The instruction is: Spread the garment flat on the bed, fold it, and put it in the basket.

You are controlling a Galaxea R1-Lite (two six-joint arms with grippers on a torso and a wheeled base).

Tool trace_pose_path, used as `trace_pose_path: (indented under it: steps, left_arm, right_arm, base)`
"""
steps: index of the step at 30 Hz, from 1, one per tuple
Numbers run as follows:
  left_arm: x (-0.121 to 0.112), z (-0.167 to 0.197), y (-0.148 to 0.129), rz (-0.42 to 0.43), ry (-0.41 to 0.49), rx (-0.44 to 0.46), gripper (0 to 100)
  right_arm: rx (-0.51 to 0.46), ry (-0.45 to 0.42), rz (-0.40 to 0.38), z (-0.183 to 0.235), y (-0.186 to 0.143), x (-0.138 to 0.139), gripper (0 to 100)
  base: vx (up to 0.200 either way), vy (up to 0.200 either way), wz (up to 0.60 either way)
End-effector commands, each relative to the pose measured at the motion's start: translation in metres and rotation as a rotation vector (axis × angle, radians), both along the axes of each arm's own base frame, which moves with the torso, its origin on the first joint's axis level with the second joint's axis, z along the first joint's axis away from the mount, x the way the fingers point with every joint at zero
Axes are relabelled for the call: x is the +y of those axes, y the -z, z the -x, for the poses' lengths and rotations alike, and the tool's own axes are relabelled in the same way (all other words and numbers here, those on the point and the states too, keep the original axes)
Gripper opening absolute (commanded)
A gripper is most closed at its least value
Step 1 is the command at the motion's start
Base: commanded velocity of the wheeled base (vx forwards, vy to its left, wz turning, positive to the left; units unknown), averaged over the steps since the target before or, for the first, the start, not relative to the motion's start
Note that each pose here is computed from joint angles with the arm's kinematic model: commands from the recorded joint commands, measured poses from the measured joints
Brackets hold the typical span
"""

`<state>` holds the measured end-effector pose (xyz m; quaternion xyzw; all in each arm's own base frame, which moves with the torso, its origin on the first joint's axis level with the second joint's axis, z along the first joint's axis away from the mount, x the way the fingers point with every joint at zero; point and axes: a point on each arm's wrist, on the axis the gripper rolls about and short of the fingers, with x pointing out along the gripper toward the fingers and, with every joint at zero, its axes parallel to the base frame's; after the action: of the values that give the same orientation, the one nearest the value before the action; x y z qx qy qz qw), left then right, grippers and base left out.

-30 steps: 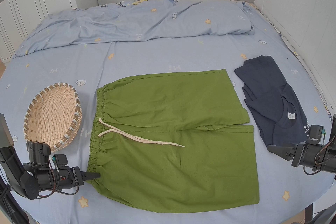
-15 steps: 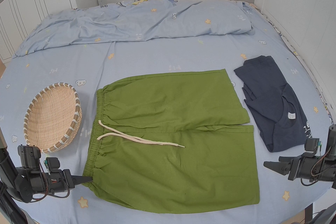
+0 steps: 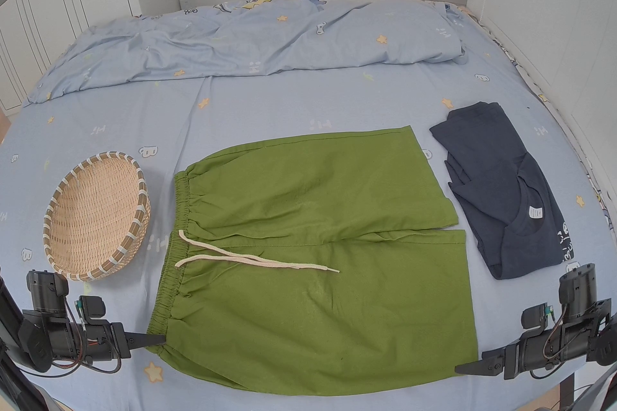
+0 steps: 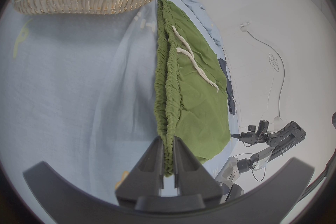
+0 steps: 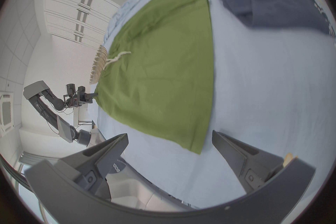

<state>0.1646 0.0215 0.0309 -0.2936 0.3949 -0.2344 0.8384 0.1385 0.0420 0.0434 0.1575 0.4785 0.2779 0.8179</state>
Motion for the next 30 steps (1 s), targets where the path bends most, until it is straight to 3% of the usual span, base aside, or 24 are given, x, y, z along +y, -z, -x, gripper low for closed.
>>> trace_pose_path:
  steps: [1,5,17,23,30]
  left_arm:
    - [0.0,0.001,0.003,0.004,-0.001,0.018,0]
    - [0.0,0.002,0.003,0.004,-0.001,0.02,0]
    - [-0.001,0.001,0.005,0.006,0.007,0.029,0]
    - [-0.001,0.0,0.005,0.005,0.006,0.026,0]
    - [0.0,0.0,0.005,0.007,0.002,0.028,0]
  right_arm:
    - [0.124,-0.011,0.013,0.005,0.016,-0.001,100]
    - [0.15,-0.048,-0.032,0.006,0.017,0.0,100]
    - [0.185,-0.069,-0.019,-0.011,0.042,0.003,100]
    - [0.145,-0.069,-0.133,-0.019,0.039,-0.003,100]
    - [0.143,-0.019,-0.154,-0.02,0.039,-0.013,100]
  base:
    - [0.0,0.0,0.0]
    - [0.0,0.0,0.0]
    - [0.0,0.0,0.0]
    - [0.0,0.0,0.0]
    - [0.0,0.0,0.0]
